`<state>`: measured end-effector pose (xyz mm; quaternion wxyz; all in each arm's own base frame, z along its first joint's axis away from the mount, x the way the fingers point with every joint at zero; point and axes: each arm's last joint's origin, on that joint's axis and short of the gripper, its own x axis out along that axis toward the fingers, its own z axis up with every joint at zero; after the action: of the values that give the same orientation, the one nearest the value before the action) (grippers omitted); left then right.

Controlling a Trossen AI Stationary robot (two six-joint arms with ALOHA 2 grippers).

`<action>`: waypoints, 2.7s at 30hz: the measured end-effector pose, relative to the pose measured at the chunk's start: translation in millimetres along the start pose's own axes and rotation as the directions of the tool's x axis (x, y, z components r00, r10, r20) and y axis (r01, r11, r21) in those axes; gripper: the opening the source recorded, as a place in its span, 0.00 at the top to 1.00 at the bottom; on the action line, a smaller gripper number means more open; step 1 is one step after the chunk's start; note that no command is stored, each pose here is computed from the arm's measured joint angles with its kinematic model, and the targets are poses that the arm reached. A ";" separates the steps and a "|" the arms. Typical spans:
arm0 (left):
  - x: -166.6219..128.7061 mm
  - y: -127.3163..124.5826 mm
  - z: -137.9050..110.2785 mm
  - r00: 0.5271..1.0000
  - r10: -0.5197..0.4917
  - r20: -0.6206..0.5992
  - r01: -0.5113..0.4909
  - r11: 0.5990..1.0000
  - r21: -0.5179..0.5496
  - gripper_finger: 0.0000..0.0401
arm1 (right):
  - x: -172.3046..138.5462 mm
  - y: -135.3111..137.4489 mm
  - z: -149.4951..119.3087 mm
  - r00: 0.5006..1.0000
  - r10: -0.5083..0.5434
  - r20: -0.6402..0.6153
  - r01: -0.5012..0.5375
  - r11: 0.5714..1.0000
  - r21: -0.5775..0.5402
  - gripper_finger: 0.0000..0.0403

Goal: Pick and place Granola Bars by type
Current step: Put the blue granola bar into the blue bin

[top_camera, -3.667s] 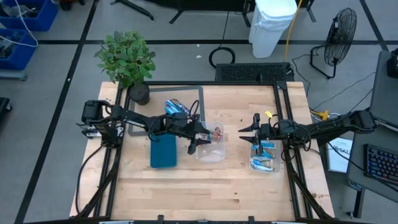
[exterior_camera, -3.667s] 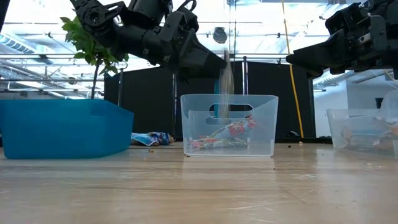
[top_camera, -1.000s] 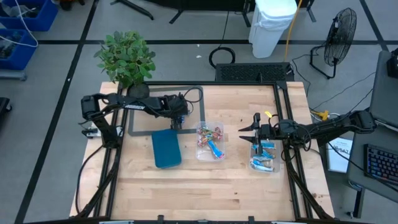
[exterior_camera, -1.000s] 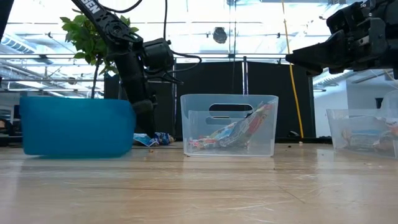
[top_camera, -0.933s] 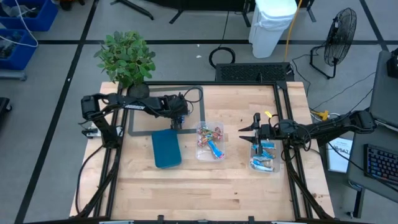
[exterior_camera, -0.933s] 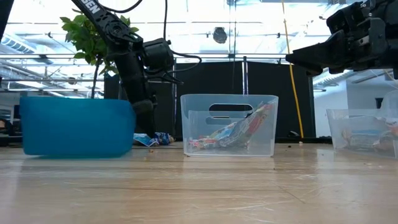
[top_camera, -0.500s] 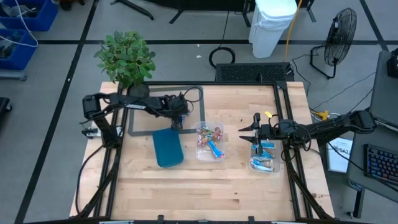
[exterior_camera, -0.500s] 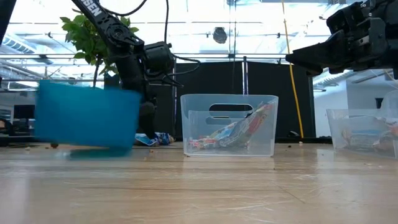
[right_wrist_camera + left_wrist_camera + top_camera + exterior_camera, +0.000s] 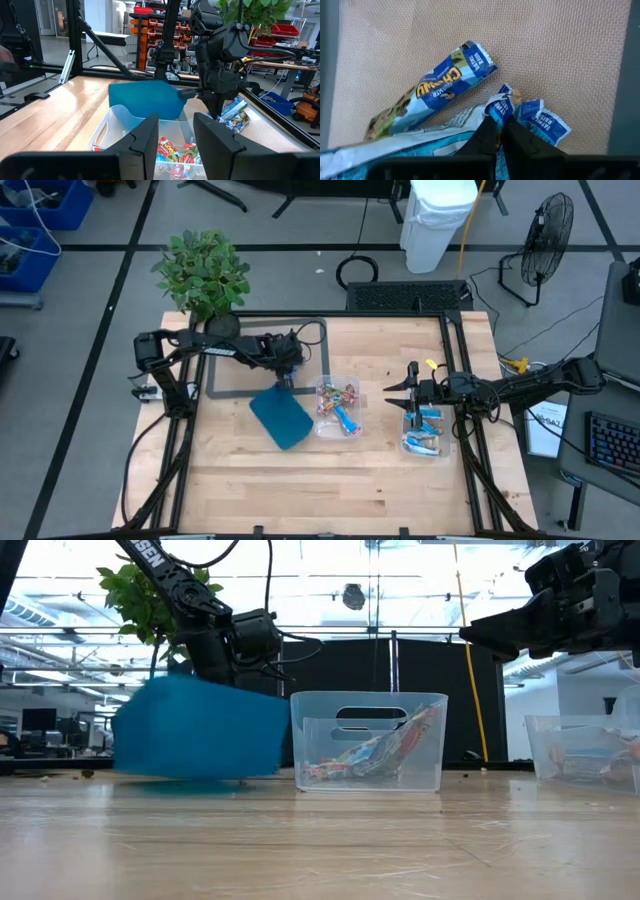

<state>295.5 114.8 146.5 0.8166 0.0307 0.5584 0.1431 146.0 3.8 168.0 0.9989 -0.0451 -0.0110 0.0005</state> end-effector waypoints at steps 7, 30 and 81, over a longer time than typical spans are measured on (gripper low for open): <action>-1.0 -3.2 0.7 1.000 0.011 -0.001 -0.011 1.000 0.011 0.92 | 0.0 0.0 0.0 1.000 0.000 0.000 0.000 1.000 0.000 0.72; -98.8 -16.0 10.5 0.953 0.121 0.278 -0.132 0.991 0.020 0.97 | 0.0 0.0 0.0 1.000 0.000 0.000 0.000 1.000 0.005 0.72; -196.5 -162.7 -38.0 0.862 -0.254 0.438 0.460 0.753 -0.470 0.97 | -0.1 -0.1 5.2 0.999 0.002 0.055 -0.005 0.999 0.054 0.72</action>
<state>227.0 -97.7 275.6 0.8860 -0.2941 0.3337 0.1310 145.7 4.1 173.3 0.9991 -0.0179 -0.0382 0.0037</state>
